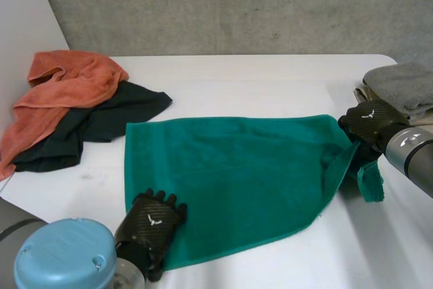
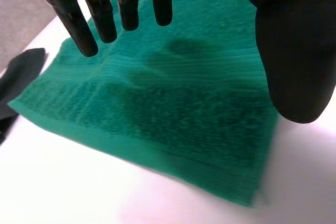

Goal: Fold the laundry.

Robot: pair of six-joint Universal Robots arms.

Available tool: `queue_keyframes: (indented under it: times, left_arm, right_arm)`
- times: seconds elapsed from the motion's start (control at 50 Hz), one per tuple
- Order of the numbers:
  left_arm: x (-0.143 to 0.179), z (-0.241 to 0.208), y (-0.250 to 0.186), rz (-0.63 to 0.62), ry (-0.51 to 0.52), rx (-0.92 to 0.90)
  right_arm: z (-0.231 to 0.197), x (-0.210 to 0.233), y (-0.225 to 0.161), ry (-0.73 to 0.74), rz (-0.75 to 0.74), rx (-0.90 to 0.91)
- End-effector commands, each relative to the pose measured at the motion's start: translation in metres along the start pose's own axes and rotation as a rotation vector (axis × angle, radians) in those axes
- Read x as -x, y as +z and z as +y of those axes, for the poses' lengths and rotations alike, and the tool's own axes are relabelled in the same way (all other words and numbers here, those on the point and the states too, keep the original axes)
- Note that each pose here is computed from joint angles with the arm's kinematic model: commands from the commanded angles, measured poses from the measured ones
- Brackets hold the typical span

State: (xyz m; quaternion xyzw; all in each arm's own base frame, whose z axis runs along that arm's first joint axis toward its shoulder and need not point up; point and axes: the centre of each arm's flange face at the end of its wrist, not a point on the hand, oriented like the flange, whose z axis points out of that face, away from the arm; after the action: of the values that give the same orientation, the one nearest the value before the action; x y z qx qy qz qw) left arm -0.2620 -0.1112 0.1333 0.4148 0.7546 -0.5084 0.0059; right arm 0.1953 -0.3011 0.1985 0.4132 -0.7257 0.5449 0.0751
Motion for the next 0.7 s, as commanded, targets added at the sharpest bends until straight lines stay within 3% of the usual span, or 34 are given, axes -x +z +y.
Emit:
queue_keyframes:
  times: [0.02, 0.44, 0.7]
  left_arm:
    - [-0.002, 0.008, 0.008, 0.003, -0.001, 0.038]
    - [0.024, 0.002, 0.045, -0.127, 0.027, -0.043]
    - [0.028, 0.002, 0.058, -0.130, 0.008, -0.081]
  right_arm:
    - [0.002, 0.004, -0.001, 0.000, -0.011, 0.006]
    - [0.002, 0.004, -0.002, 0.000, -0.008, 0.004]
    - [0.003, 0.005, -0.002, -0.001, -0.010, 0.007]
